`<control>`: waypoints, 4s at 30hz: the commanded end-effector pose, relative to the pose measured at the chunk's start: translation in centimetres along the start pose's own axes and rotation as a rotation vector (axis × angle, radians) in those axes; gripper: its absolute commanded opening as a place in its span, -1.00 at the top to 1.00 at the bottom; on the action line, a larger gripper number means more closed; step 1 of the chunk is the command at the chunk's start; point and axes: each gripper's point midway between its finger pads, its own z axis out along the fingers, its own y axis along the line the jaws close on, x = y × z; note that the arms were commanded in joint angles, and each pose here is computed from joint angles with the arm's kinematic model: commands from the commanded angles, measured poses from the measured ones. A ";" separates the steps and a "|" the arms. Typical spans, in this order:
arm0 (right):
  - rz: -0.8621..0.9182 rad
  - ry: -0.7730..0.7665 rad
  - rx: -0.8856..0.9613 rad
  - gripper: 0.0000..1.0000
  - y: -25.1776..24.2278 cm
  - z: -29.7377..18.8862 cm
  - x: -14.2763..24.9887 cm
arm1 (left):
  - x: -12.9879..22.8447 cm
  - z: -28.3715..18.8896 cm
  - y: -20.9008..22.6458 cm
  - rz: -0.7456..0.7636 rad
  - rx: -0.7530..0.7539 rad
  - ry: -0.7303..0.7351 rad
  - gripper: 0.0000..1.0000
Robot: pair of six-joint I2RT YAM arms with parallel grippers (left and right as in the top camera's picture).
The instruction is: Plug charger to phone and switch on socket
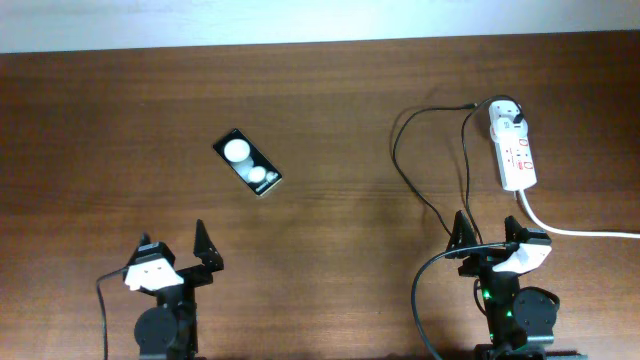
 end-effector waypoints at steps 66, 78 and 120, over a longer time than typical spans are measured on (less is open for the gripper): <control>-0.001 -0.002 0.006 -0.97 -0.1 0.0 0.2 | -2.1 10.6 -6.1 -0.103 -0.121 1.030 -0.98; -0.001 -0.001 0.006 -0.97 -0.1 0.0 0.2 | -2.2 15.2 -6.4 -0.079 -0.191 1.128 -0.98; -0.001 -0.002 0.007 -0.97 -0.1 0.0 0.2 | 6.8 23.0 -10.3 -0.224 -0.347 1.281 -0.98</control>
